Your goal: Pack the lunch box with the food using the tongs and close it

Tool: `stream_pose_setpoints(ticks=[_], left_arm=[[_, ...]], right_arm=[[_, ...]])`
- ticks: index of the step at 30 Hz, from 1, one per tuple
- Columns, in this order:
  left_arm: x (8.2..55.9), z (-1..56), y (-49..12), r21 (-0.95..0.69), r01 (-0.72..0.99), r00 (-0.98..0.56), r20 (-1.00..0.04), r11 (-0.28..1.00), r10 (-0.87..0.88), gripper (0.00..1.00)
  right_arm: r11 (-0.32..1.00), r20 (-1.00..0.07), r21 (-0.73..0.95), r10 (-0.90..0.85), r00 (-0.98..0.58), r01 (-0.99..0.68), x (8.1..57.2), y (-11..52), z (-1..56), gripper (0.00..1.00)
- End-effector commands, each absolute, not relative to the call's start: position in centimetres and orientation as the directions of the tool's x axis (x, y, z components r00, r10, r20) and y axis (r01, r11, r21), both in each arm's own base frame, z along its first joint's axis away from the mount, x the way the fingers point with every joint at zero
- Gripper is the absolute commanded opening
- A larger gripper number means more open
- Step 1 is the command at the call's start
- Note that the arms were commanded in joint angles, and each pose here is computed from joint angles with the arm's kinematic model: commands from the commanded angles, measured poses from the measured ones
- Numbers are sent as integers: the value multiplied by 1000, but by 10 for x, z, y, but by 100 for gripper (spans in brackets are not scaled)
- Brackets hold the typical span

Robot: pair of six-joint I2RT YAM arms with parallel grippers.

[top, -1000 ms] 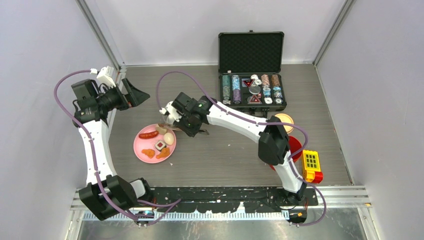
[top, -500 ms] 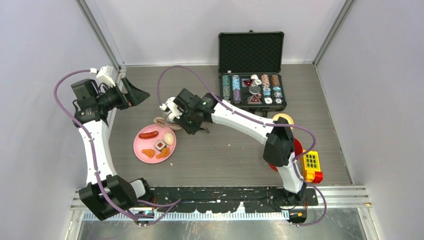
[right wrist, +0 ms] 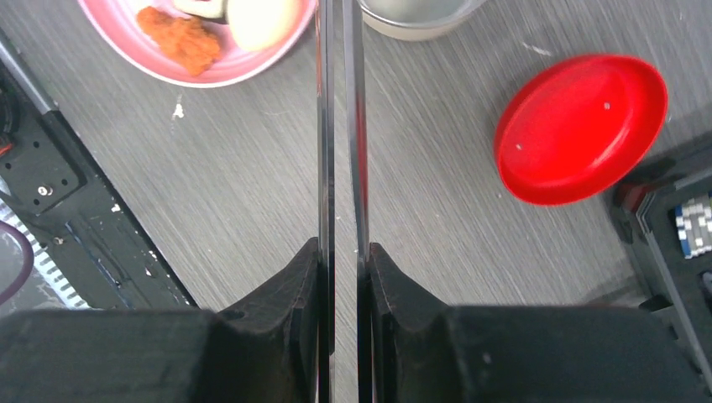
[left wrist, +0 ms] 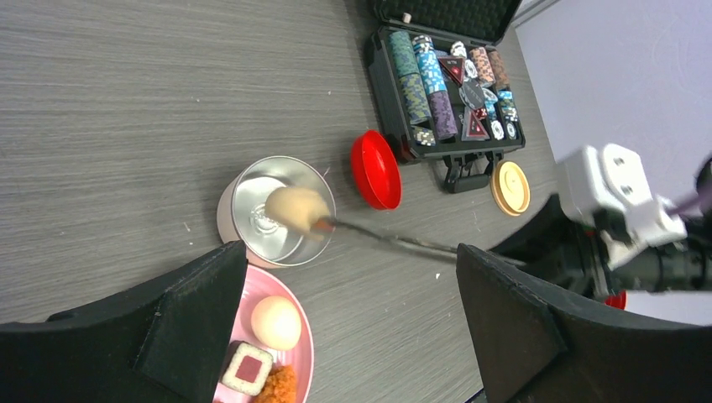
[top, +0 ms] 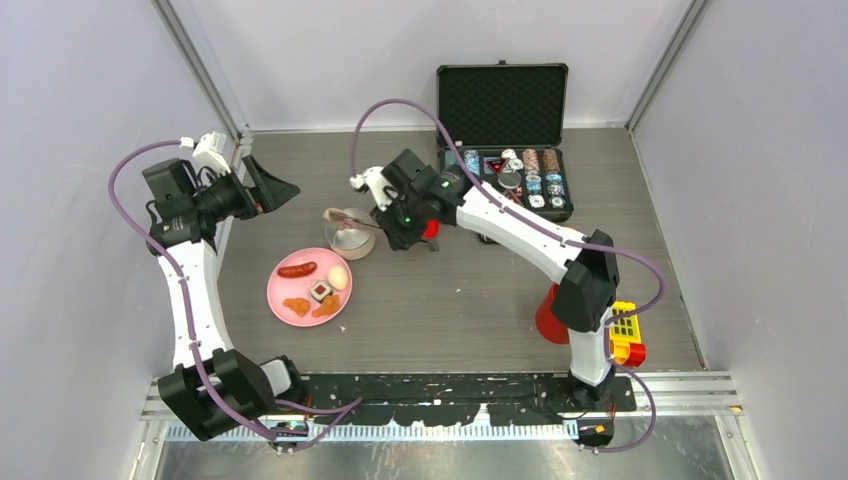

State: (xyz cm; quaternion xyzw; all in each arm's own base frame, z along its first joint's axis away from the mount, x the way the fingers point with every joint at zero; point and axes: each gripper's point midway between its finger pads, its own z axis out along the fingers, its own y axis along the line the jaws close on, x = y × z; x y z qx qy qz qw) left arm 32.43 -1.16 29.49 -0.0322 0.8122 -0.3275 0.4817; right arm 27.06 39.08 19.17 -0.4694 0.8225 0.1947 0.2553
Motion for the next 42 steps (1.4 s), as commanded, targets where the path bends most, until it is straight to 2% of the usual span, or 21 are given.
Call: stream_pose_setpoints(ticks=[1, 17, 34, 42], left_arm=[[328, 303, -12, -561, 299, -505, -780, 772, -371, 97], [328, 298, -13, -575, 298, -517, -768, 762, -378, 97], [330, 292, -13, -581, 298, -530, -760, 757, -376, 97], [331, 291, -12, -582, 295, -531, -759, 758, -376, 97]], right_arm=[[510, -639, 184, -588, -496, -841, 278, 383, 207, 1], [512, -553, 328, -577, -601, -794, 281, 396, 165, 0], [606, -509, 278, -565, -649, -745, 311, 379, 135, 0], [632, -526, 232, -558, -642, -740, 319, 375, 139, 29]])
